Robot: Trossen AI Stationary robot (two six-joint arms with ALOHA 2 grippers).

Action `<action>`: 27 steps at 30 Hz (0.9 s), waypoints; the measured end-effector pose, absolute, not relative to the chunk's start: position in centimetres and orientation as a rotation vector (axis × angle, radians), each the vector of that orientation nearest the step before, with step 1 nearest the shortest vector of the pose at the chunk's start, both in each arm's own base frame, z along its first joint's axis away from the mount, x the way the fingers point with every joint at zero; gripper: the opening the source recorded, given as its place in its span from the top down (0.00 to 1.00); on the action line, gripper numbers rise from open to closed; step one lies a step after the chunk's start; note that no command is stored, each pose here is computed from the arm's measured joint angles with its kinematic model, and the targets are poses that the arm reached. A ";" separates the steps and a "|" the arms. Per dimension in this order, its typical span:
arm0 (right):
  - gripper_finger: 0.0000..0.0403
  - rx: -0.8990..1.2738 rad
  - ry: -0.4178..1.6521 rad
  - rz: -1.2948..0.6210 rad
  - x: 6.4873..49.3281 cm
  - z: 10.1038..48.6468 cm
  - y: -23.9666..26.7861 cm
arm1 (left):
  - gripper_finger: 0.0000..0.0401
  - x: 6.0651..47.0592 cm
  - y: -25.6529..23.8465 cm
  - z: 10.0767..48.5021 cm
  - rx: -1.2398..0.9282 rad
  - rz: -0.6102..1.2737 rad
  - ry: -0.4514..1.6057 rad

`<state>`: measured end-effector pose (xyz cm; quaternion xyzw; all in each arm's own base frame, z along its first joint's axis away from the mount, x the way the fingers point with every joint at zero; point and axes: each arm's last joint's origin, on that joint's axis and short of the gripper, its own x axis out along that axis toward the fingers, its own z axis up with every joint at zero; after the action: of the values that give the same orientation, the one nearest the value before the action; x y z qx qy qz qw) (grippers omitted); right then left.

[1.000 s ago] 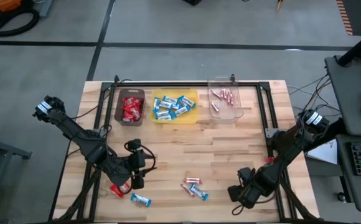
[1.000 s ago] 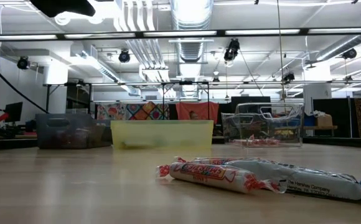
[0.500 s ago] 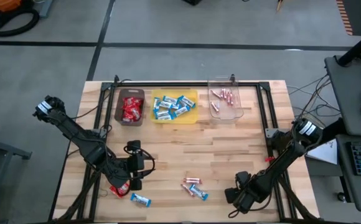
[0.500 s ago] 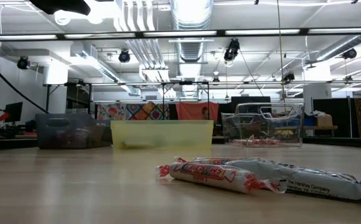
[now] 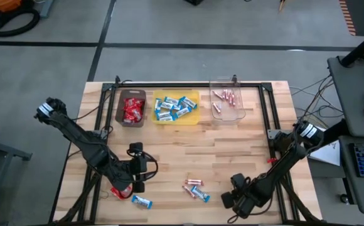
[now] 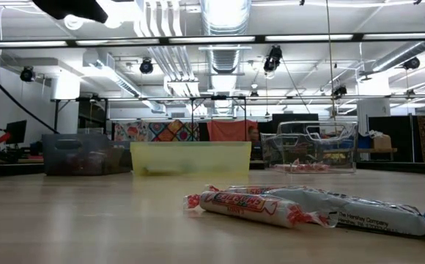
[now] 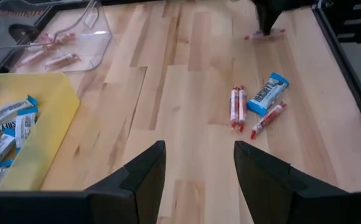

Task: Sort candy
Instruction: Put the orange candy into the transparent bin

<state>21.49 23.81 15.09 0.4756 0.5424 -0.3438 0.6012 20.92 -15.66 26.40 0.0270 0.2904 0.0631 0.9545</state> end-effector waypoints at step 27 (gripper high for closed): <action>0.98 0.323 1.230 -0.580 32.7 31.9 -3.9 | 0.57 21.0 -18.2 23.8 -0.086 0.177 0.619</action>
<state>32.73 -3.86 31.90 0.1486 0.5663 -0.2670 0.7655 21.02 -18.21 23.78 -0.0421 0.3039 0.0869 0.9478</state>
